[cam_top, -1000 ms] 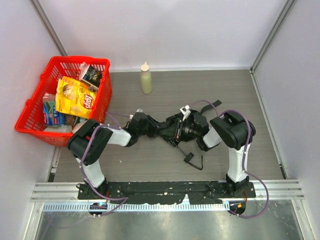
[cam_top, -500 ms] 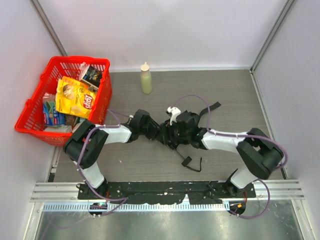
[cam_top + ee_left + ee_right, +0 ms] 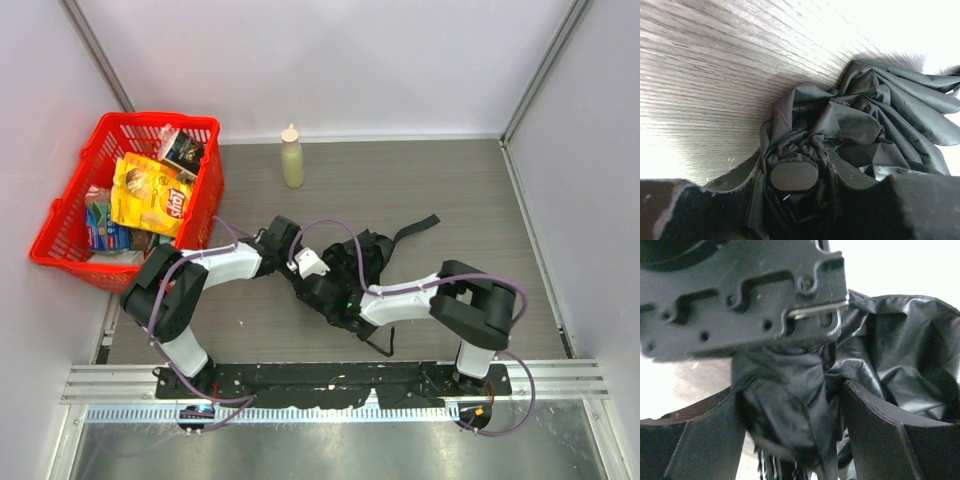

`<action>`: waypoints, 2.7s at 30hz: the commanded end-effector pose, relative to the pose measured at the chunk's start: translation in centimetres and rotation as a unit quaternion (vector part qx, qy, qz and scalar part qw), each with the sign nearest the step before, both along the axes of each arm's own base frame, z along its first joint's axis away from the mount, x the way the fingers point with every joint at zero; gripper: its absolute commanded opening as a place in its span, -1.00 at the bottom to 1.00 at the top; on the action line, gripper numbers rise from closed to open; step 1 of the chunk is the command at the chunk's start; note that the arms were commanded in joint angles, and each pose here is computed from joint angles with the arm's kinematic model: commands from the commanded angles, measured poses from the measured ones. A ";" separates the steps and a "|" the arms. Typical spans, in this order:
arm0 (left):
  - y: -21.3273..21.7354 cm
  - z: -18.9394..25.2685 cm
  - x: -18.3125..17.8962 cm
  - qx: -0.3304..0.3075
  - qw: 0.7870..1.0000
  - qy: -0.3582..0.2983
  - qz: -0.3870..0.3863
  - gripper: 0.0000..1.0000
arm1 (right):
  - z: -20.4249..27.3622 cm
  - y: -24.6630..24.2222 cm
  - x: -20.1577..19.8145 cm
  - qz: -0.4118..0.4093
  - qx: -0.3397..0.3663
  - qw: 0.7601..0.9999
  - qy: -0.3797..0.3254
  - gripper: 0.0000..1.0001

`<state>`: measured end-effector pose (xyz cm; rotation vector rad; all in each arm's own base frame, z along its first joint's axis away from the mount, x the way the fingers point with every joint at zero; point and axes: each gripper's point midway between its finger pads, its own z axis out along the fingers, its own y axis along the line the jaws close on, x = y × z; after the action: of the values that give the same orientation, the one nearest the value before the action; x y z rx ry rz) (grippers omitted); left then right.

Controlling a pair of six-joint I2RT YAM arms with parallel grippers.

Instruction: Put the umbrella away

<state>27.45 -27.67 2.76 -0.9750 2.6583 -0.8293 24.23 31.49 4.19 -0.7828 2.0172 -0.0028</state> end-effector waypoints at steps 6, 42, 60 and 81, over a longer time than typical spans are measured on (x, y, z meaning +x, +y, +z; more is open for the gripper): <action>4.2 -3.0 -3.9 0.094 0.993 0.071 0.012 -1.00 | 0.0 -4.3 3.2 -0.128 -0.078 0.985 -0.083 -0.05; 4.9 -7.5 -1.7 0.073 0.996 -0.051 0.019 -0.90 | -5.4 -0.5 -1.8 0.105 0.313 0.882 0.335 -0.90; 5.9 -6.2 -5.2 0.122 0.988 0.089 0.022 -1.00 | 4.6 -1.3 1.7 0.024 0.070 0.997 -0.011 0.55; 5.1 -5.1 -4.8 0.108 0.990 0.080 0.035 -0.93 | -2.5 -1.2 2.4 -0.027 0.005 0.998 -0.053 -0.99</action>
<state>28.61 -26.92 2.86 -1.0620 2.5472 -0.8114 26.30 32.13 3.07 -0.8785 1.8657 -0.1235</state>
